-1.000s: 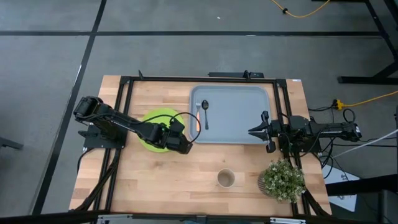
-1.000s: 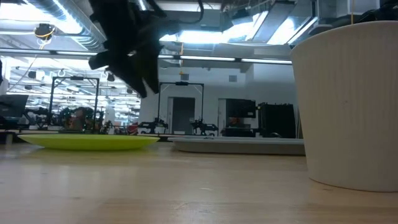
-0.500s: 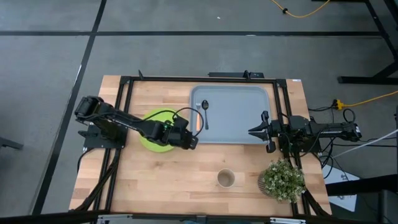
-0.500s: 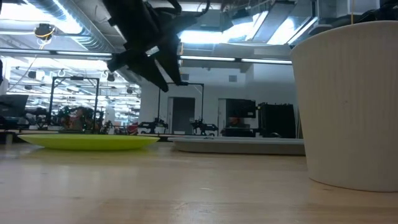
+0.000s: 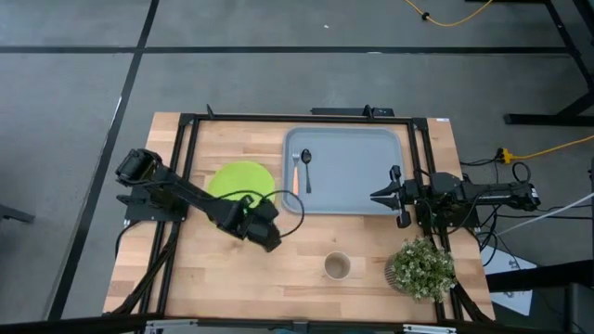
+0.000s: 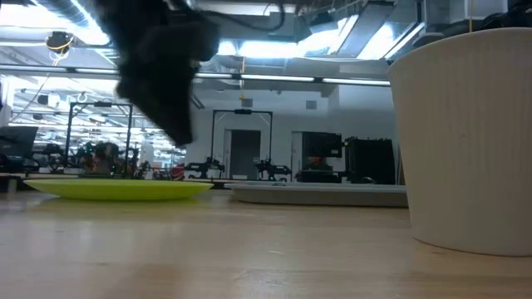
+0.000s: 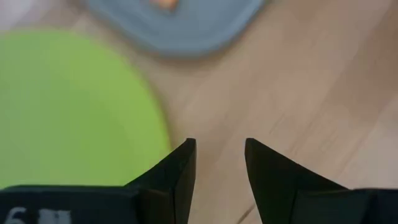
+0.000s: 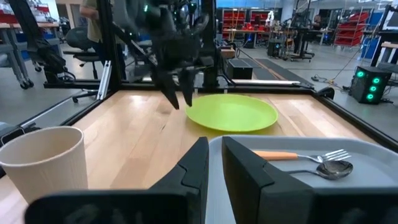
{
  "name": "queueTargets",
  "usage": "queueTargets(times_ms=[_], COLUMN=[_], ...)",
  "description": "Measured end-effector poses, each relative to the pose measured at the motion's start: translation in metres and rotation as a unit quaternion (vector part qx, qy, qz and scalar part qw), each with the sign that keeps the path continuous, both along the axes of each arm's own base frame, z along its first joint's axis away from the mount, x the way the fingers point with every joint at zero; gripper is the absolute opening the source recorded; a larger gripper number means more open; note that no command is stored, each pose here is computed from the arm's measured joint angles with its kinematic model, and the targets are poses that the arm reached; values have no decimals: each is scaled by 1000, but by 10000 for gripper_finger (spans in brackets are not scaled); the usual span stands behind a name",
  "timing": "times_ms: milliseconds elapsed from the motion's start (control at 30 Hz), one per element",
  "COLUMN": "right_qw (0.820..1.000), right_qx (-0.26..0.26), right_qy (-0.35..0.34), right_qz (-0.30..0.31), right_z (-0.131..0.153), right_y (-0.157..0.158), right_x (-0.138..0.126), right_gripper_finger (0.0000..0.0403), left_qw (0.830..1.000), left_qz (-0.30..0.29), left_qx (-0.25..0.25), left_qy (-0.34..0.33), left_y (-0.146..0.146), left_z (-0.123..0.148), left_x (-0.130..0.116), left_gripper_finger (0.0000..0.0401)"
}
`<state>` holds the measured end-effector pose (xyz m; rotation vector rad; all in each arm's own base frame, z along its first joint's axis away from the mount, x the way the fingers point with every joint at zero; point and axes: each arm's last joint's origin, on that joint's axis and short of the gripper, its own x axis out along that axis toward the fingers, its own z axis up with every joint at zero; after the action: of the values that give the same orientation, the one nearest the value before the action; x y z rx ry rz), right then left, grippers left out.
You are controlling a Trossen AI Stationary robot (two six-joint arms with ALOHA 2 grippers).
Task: Pick and place plate/cup/fork/spoon on tray
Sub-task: Put the green plate on the light blue tray to the right of the black spoon
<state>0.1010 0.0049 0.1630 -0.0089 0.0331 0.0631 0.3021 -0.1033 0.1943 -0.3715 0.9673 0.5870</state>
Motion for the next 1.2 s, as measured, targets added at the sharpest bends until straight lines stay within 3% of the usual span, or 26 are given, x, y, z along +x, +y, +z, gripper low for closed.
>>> queueTargets(times_ms=[233,867,1200], right_qw=[1000,1000,1000], right_qx=[0,1,1], right_qy=[1,9,12], right_qz=[0,0,0], right_z=[0,-1,-2], right_y=[0,0,0], right_x=[0,1,2], right_gripper_finger=[51,51,51], left_qw=[996,984,980], left_qz=[34,5,42], left_qx=[-8,35,37], left_qy=[87,173,189], left_y=[-11,-12,2], left_z=[-18,-52,-64], left_x=[-16,-14,-6], left_gripper_finger=[131,131,131])
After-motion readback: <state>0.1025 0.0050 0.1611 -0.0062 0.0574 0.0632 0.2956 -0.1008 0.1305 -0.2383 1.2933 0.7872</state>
